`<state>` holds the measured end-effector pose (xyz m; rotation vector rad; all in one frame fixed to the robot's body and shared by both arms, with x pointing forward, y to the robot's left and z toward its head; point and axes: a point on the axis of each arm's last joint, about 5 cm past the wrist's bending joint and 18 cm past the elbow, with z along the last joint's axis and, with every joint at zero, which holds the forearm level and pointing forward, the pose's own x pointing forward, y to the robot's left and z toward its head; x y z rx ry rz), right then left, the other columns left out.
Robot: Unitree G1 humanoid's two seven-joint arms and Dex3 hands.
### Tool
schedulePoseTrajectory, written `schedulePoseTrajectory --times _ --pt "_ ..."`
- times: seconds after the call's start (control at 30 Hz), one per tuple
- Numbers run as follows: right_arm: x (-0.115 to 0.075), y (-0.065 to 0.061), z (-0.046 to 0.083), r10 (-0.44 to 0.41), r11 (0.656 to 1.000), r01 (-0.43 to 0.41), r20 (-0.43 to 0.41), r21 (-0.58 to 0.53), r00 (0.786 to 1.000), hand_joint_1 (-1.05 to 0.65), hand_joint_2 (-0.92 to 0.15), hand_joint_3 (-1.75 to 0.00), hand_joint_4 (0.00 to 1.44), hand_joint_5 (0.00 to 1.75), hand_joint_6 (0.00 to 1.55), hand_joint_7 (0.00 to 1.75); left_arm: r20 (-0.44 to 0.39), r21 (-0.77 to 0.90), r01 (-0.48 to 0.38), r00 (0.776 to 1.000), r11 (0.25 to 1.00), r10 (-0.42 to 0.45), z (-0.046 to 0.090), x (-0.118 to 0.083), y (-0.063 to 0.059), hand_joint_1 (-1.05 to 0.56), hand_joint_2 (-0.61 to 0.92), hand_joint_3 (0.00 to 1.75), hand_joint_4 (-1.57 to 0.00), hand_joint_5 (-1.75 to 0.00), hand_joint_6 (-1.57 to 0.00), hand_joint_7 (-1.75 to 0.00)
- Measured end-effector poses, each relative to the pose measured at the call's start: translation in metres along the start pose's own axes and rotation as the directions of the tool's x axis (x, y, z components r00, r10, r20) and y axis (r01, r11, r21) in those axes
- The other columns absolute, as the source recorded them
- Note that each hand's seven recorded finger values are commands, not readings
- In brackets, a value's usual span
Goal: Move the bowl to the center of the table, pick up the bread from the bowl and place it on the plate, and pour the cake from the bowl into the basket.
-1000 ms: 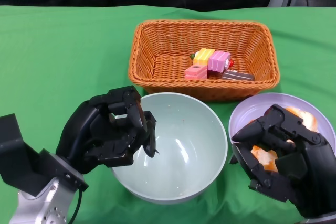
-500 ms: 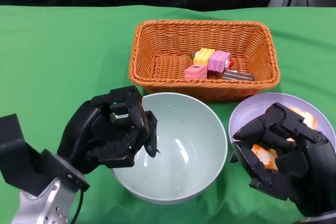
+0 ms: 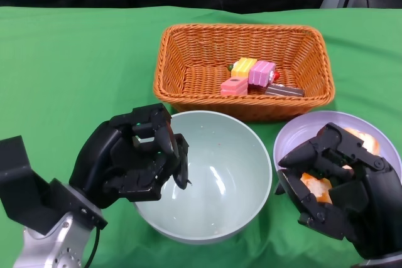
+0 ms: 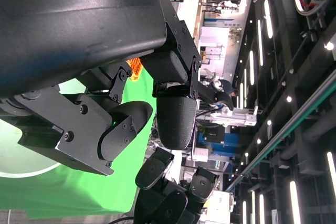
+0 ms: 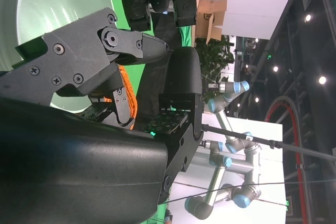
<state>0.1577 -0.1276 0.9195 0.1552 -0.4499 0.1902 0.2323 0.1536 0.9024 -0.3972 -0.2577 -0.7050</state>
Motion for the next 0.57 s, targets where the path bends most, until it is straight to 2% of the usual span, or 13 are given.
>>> schedulePoseTrajectory --times 0.57 --pt "0.0005 0.0007 -0.0007 -0.006 1.0 0.006 -0.001 -0.001 1.0 -0.21 -0.69 -0.6 0.74 1.5 0.69 1.17 -0.018 -0.012 -0.004 1.0 1.0 0.003 -0.003 -0.0021 0.0019 -0.01 0.58 1.16 -0.83 -1.66 -0.84 -1.38"
